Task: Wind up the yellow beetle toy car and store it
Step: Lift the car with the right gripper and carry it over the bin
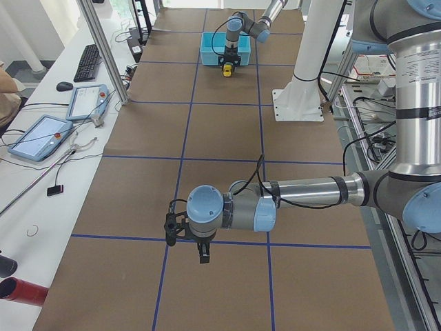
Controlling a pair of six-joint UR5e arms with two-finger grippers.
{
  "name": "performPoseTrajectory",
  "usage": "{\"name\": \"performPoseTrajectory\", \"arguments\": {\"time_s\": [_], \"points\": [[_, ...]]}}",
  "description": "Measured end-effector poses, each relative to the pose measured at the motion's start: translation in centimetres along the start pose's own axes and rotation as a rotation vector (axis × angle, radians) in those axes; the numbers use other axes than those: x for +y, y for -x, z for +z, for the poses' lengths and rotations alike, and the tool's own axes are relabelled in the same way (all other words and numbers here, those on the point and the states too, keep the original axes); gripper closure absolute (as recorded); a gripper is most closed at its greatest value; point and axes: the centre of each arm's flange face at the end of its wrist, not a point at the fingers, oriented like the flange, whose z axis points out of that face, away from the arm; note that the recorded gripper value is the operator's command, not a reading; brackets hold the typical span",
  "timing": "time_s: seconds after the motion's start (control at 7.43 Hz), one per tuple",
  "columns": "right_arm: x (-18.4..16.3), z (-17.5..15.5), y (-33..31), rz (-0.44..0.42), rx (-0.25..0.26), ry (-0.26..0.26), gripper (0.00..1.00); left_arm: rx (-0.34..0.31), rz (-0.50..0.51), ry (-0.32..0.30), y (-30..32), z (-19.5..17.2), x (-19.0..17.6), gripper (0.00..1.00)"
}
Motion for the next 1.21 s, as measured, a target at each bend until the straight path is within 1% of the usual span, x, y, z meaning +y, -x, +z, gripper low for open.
{"name": "performPoseTrajectory", "arguments": {"time_s": [0.13,0.27,0.4,0.54,0.67,0.81,0.94,1.08,1.21], "points": [[-0.2,-0.5,0.0,0.001,0.003,-0.009,1.0,-0.002,0.0,0.001,0.0,0.0,0.0,0.0],[-0.7,-1.6,-0.1,0.003,0.011,-0.028,1.0,-0.004,-0.001,0.001,0.1,0.1,0.0,0.0],[-1.7,-3.6,-0.5,0.005,0.023,-0.052,1.0,-0.005,-0.001,0.001,0.1,0.1,0.0,0.0],[-3.5,-6.2,-1.6,0.011,0.035,-0.078,1.0,-0.005,-0.002,0.0,0.1,0.1,0.0,0.0],[-5.2,-9.3,-3.3,0.027,0.041,-0.09,1.0,-0.005,-0.002,0.0,0.1,0.0,0.0,0.0],[-5.8,-12.2,-5.1,0.049,0.033,-0.082,1.0,-0.004,-0.001,0.0,0.1,0.0,0.0,0.0],[-5.2,-15.0,-6.9,0.056,0.023,-0.064,1.0,-0.003,0.0,0.0,0.0,0.0,0.0,0.0],[-3.5,-17.9,-8.0,0.026,0.022,-0.043,1.0,-0.002,0.0,0.0,0.0,0.0,0.0,0.0],[-1.1,-20.4,-7.9,-0.008,0.018,-0.021,1.0,-0.001,0.0,0.0,0.0,0.0,0.0,0.0]]}}
